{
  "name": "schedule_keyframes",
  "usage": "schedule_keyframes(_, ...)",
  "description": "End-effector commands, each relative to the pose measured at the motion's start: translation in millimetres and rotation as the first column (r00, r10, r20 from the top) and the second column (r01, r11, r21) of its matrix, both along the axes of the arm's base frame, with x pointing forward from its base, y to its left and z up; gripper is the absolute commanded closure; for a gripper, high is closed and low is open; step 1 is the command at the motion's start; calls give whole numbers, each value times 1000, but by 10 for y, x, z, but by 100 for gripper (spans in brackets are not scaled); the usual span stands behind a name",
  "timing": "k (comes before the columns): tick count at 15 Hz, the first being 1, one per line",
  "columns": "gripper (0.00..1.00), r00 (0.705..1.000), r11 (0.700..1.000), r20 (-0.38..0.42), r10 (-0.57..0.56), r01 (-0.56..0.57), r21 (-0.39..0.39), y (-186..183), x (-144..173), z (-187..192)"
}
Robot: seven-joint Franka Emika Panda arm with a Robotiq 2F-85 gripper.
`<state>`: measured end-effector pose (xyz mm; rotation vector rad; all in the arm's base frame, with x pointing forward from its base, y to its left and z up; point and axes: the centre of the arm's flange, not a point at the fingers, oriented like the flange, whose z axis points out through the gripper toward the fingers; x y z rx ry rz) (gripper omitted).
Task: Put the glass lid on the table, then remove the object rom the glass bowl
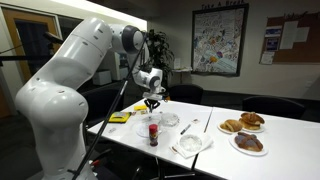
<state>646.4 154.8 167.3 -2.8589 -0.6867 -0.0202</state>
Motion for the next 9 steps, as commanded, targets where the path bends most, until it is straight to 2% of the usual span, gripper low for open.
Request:
schedule_keyframes(1, 60, 997, 1000, -72, -4, 5, 5, -195, -97, -28)
schedule_keyframes(9, 5, 995, 997, 96, -12, 19, -74, -395, -49, 606)
